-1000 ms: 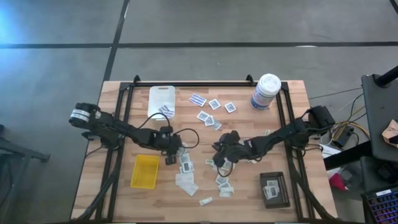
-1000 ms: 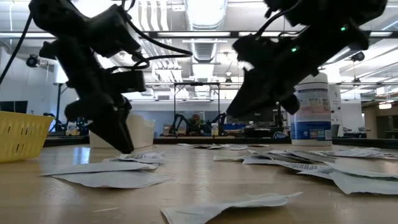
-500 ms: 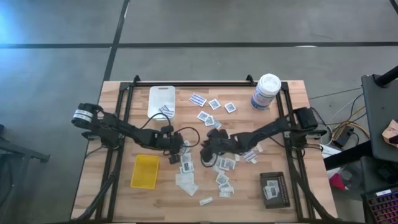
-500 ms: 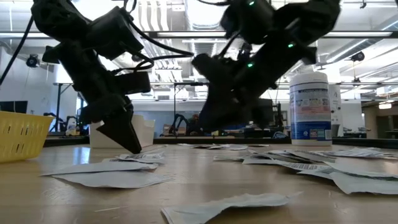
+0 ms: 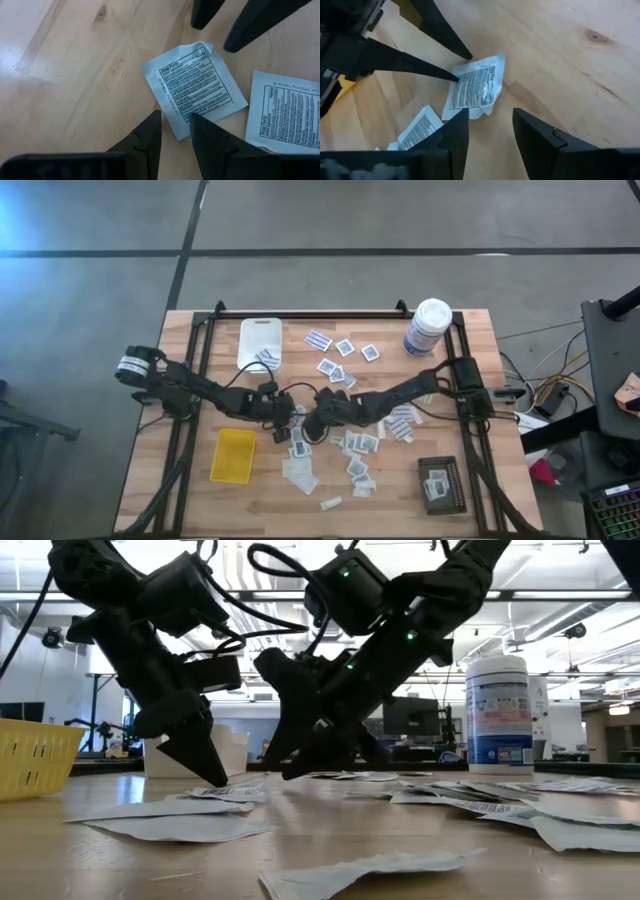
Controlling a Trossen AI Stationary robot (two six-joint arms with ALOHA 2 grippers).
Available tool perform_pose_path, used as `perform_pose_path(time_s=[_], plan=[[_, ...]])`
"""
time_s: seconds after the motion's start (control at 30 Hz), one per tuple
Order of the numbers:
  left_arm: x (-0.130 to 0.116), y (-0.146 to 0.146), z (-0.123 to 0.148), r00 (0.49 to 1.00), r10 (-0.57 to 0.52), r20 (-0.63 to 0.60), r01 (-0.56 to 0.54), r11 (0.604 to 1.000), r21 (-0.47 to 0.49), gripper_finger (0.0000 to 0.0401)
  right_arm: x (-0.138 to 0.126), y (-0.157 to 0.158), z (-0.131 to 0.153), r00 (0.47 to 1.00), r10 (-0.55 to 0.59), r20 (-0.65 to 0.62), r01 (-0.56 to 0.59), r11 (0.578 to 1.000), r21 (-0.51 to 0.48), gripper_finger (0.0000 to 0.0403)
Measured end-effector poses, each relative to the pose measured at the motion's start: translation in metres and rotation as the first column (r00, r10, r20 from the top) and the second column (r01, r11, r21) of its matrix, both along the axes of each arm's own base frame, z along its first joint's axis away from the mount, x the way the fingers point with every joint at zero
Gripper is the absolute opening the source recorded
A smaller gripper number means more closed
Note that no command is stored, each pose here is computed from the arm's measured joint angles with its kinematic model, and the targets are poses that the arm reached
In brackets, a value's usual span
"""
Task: Pick & Place First Aid Supplies
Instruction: Put the towelette pack into the black bin
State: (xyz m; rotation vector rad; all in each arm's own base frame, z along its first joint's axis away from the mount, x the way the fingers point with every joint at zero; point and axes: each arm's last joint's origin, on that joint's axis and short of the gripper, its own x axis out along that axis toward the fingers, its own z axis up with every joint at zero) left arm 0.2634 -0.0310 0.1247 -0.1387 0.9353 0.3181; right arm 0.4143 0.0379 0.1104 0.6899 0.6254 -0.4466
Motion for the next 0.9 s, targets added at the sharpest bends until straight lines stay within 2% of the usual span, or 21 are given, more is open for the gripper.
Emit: perform_pose_path(time_s=[0.2, 0.47, 0.9], plan=[[0.0022, -0.0001, 0.0008, 1.0, -0.009, 0.028, 0.009, 1.0, 0.004, 0.0108, 0.0033, -0.0051, -0.006, 1.0, -0.008, -0.004, 0.009, 1.0, 0.026, 0.0152], [0.0047, -0.0002, 0.0021, 0.998, -0.011, 0.058, 0.01, 1.0, 0.014, 0.0108, 0.0065, -0.0068, -0.0052, 0.999, 0.034, 0.032, -0.036, 0.998, 0.048, 0.0131], [0.0056, 0.0001, 0.003, 0.998, -0.024, 0.067, 0.021, 0.999, 0.042, 0.0108, 0.0059, -0.0075, -0.006, 0.997, 0.072, 0.021, -0.073, 0.997, 0.016, 0.0036]])
